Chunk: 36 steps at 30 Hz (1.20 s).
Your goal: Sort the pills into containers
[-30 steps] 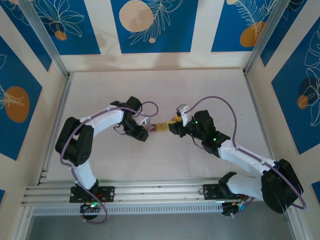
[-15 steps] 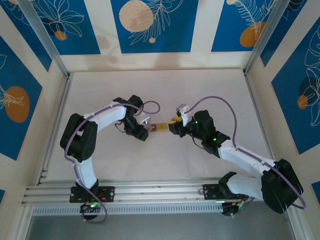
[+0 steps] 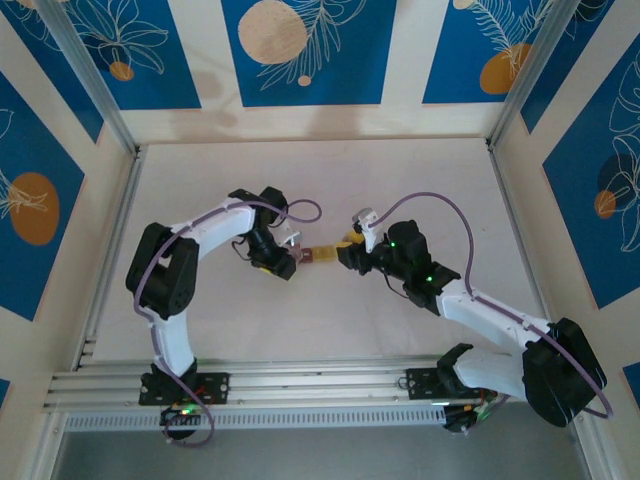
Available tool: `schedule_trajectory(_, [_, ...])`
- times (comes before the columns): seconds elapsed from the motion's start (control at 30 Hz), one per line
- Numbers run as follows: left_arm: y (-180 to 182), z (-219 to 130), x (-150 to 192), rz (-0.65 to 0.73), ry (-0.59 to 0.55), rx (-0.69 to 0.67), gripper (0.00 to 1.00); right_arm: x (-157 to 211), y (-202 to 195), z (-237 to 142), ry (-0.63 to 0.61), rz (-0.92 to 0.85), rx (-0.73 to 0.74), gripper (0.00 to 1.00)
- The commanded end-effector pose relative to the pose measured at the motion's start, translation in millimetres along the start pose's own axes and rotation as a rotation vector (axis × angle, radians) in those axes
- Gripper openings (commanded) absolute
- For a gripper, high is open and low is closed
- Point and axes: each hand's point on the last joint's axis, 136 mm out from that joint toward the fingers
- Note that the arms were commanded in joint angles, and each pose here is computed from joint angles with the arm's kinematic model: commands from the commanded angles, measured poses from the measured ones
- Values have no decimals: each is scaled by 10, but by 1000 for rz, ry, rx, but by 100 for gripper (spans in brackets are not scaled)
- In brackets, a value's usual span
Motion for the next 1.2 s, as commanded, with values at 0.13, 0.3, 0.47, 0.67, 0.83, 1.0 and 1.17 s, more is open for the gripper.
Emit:
schedule_trajectory(0.13, [38, -75, -12, -7, 28, -5, 0, -143, 49, -73, -40, -1, -17, 0])
schedule_trajectory(0.3, [46, -82, -5, -11, 42, -10, 0, -146, 50, -76, -40, -2, -17, 0])
schedule_trajectory(0.47, [36, -97, -30, -18, 45, -6, 0, -143, 49, -74, -39, -1, -16, 0])
schedule_trajectory(0.67, [37, -91, -35, -32, 66, -6, 0, -148, 57, -75, -40, -2, -20, 0])
schedule_trajectory(0.83, [53, -82, -14, -39, 84, -13, 0, -155, 64, -82, -43, -2, -22, 0])
schedule_trajectory(1.0, [64, -91, -12, -45, 99, -24, 0, -156, 61, -82, -43, -3, -20, 0])
schedule_trajectory(1.17, [64, -95, -1, -48, 116, -36, 0, -159, 65, -85, -43, -1, -22, 0])
Point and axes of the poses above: each hand's point on the last joint's axis, 136 mm out from that joint toward the fingers, its own z axis out along the fingers, its own y axis along the line the jaws close on, x = y × z, and after that the axes turned 2 degrees about z, right-handed
